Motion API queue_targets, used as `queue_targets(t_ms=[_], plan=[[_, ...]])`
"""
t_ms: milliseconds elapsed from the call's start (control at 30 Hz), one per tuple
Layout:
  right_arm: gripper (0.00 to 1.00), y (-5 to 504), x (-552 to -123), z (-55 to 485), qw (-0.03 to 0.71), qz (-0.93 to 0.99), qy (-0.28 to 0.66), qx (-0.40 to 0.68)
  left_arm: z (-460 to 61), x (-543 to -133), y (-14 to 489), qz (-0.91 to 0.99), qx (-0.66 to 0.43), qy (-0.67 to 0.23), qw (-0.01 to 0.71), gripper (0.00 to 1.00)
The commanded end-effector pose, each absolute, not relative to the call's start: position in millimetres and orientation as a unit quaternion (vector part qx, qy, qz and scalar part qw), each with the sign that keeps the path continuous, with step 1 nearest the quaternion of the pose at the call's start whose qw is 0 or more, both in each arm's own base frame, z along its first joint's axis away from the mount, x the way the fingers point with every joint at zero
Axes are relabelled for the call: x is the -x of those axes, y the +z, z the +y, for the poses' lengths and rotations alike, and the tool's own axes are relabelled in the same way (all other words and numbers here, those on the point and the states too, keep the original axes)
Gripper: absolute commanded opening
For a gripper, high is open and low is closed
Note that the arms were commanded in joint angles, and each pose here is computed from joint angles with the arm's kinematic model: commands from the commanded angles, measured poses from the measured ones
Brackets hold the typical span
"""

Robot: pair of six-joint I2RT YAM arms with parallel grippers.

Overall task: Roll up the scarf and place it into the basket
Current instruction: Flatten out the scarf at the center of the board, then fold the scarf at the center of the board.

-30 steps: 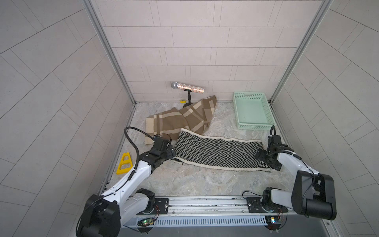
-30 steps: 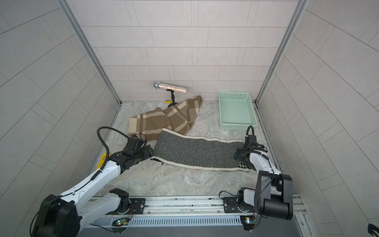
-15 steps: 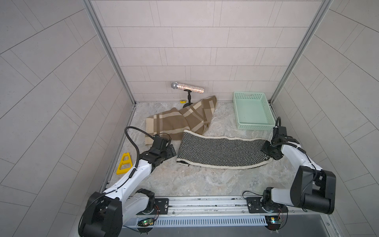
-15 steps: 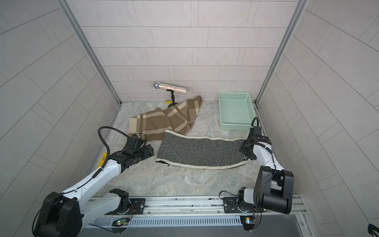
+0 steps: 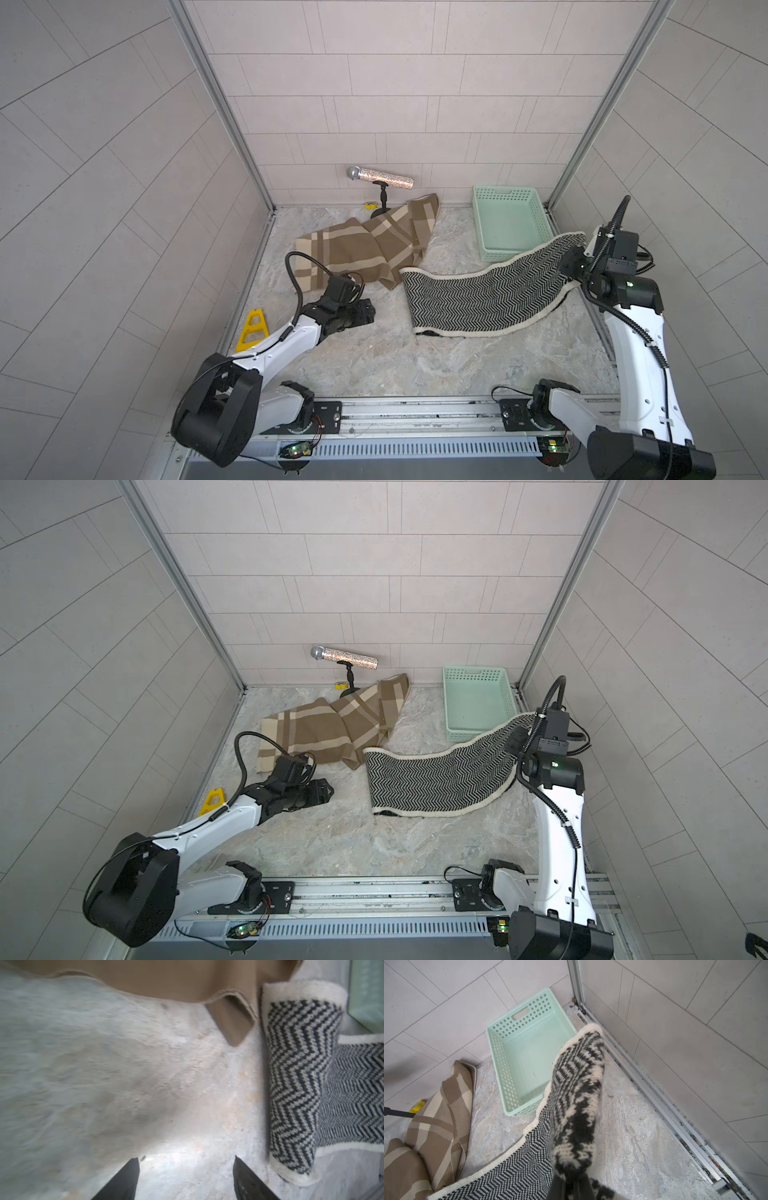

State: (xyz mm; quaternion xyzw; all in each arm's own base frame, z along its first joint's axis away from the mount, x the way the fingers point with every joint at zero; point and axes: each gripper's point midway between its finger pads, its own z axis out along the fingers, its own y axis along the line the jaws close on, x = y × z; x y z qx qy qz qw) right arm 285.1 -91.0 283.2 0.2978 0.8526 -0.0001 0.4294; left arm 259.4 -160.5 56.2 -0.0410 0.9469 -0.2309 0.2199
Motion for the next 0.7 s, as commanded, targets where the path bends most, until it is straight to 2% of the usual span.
queue_targets(t_ms=[0,167,333,400,467,533,600,667], plan=[[0.00,272,-276,-93,0.410,0.859,-0.011,-0.306,-203,-271,72,0.924,0.018,-0.298,0.240,0.78],[0.00,270,-280,-90,0.411,0.859,0.002,-0.305,-270,-280,76,0.912,-0.033,-0.332,0.238,0.82],[0.00,267,-280,-90,0.410,0.860,0.001,-0.303,-308,-289,55,0.917,-0.056,-0.327,0.223,0.81],[0.00,264,-281,-89,0.409,0.861,0.003,-0.303,-312,-295,43,0.922,-0.057,-0.315,0.219,0.69],[0.00,260,-281,-89,0.406,0.862,0.003,-0.303,-315,-299,33,0.926,-0.059,-0.305,0.215,0.53],[0.00,257,-282,-89,0.405,0.863,0.003,-0.304,-317,-303,31,0.927,-0.060,-0.301,0.217,0.33],[0.00,253,-282,-90,0.402,0.863,0.001,-0.305,-318,-306,36,0.925,-0.062,-0.302,0.223,0.04],[0.00,249,-283,-91,0.399,0.865,0.000,-0.306,-312,-307,49,0.928,-0.073,-0.284,0.228,0.00]])
